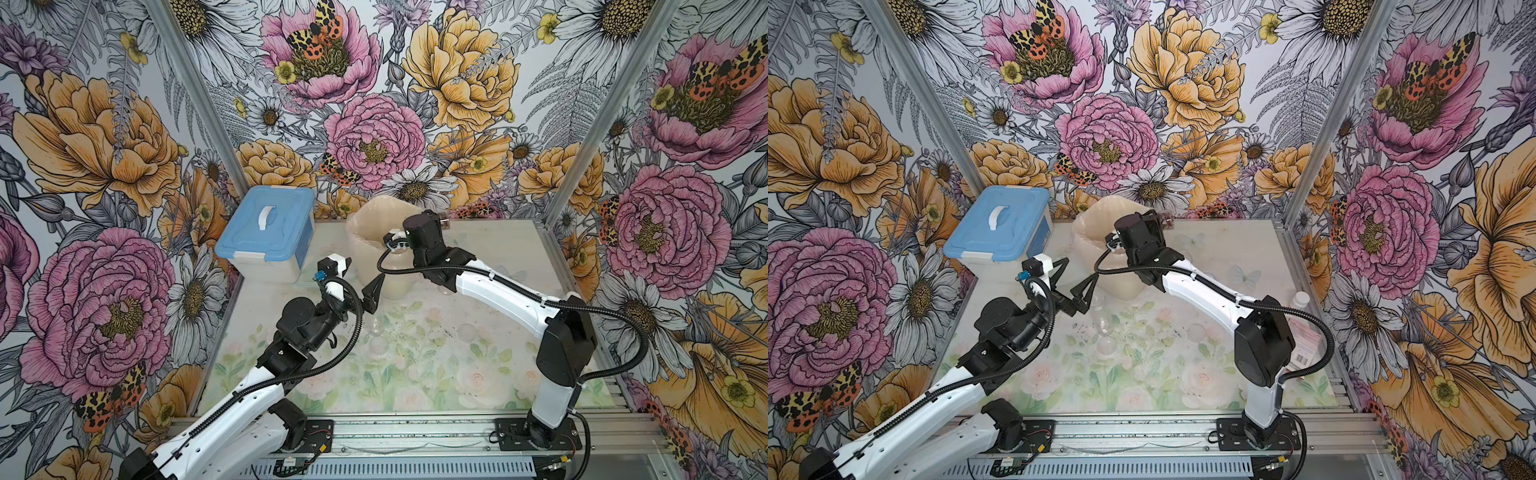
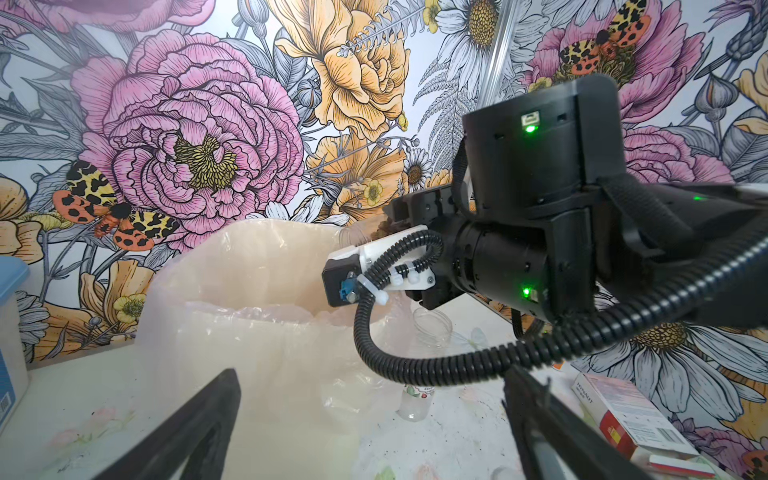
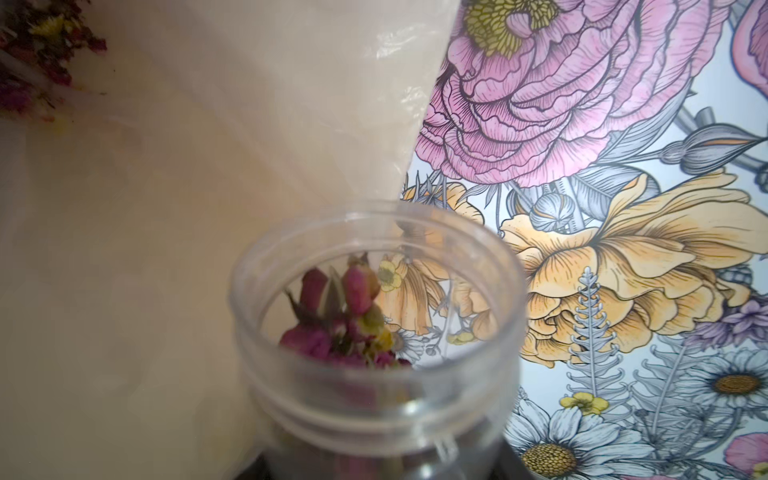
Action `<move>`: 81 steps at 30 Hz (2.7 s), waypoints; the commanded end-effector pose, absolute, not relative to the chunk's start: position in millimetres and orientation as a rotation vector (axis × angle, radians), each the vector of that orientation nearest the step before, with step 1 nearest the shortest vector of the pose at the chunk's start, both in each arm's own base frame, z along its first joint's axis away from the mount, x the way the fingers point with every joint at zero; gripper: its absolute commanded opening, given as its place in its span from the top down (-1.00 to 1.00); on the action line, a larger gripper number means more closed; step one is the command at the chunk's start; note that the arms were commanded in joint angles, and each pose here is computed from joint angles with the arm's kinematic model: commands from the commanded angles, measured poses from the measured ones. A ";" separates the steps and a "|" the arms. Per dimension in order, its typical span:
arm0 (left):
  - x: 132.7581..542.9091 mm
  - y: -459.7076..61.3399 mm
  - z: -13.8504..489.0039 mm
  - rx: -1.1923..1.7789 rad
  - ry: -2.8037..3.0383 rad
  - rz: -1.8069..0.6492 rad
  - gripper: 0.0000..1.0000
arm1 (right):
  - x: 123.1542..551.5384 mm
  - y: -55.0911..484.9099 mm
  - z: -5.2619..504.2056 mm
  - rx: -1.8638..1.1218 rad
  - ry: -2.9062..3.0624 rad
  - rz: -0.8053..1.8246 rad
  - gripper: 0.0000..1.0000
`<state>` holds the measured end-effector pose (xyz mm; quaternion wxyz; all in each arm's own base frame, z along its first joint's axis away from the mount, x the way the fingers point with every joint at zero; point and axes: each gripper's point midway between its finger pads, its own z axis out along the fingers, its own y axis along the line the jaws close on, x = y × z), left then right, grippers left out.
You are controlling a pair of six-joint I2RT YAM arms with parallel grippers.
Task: Empty the moldy dried flower tea in the jars
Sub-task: Pour the moldy dried flower tea into the trash bin, then adjust the jar.
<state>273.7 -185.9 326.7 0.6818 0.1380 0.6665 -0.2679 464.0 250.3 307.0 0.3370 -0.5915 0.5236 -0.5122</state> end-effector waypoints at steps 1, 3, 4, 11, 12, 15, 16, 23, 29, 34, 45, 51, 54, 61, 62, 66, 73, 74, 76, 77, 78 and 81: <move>274.8 -179.7 330.5 0.278 1.474 -0.599 -0.98 | 465.3 256.1 356.8 -1.439 1.237 -1.382 0.80; 274.9 -179.1 330.2 0.277 1.474 -0.598 -0.98 | 468.0 258.0 361.3 -1.443 1.222 -1.386 0.80; 274.9 -178.7 329.9 0.278 1.475 -0.597 -0.97 | 469.1 258.2 363.2 -1.451 1.211 -1.394 0.80; 275.4 -171.6 330.0 0.253 1.461 -0.595 -0.98 | 472.6 269.1 373.0 -1.542 1.089 -1.433 0.79; 275.1 -170.7 330.2 0.251 1.460 -0.595 -0.98 | 472.0 271.1 375.3 -1.555 1.066 -1.433 0.79; 273.4 -167.1 329.7 0.248 1.457 -0.599 -0.97 | 470.7 275.7 379.8 -1.589 1.003 -1.432 0.79; 273.2 -165.7 329.2 0.246 1.457 -0.598 -0.97 | 471.1 276.4 380.4 -1.596 0.991 -1.432 0.78; 270.2 -152.4 329.1 0.216 1.448 -0.599 -0.98 | 477.0 277.3 382.3 -1.618 0.976 -1.439 0.74; 269.8 -145.0 328.0 0.194 1.447 -0.605 -0.97 | 479.7 277.7 382.1 -1.638 0.980 -1.440 0.73; 273.3 -141.3 324.0 0.182 1.458 -0.597 -0.98 | 484.8 273.5 371.5 -1.675 0.998 -1.438 0.72; 284.5 -132.9 321.1 0.145 1.481 -0.592 -0.97 | 493.2 259.2 351.0 -1.635 1.136 -1.315 0.70; 293.6 -132.3 324.3 0.128 1.504 -0.617 -0.97 | 486.6 256.2 345.6 -1.564 1.248 -1.142 0.69; 298.0 -133.8 326.6 0.131 1.527 -0.626 -0.97 | 481.9 257.1 344.9 -1.529 1.306 -1.033 0.67; 310.7 -134.7 335.8 0.113 1.622 -0.648 -0.97 | 475.2 257.0 349.5 -1.419 1.409 -0.779 0.67; 312.7 -135.0 337.3 0.109 1.639 -0.657 -0.97 | 474.3 256.8 350.0 -1.409 1.418 -0.753 0.66; 319.6 -136.9 345.0 0.102 1.673 -0.718 -0.94 | 473.4 252.9 353.7 -1.357 1.448 -0.673 0.66; 331.5 -146.7 371.6 0.149 1.725 -0.871 -0.81 | 457.5 251.4 382.9 -1.200 1.472 -0.405 0.65; 332.8 -150.1 376.8 0.164 1.734 -0.895 -0.79 | 453.9 251.3 387.1 -1.180 1.474 -0.360 0.65; 336.0 -156.7 385.4 0.191 1.752 -0.932 -0.76 | 446.3 251.3 392.8 -1.144 1.481 -0.268 0.65; 337.7 -161.2 390.3 0.204 1.764 -0.956 -0.74 | 441.2 252.2 394.9 -1.131 1.483 -0.214 0.65; 338.7 -165.0 393.3 0.217 1.775 -0.979 -0.72 | 437.0 252.9 396.9 -1.118 1.484 -0.171 0.65; 341.1 -180.3 405.7 0.273 1.799 -1.053 -0.64 | 422.9 256.0 400.2 -1.084 1.496 -0.034 0.64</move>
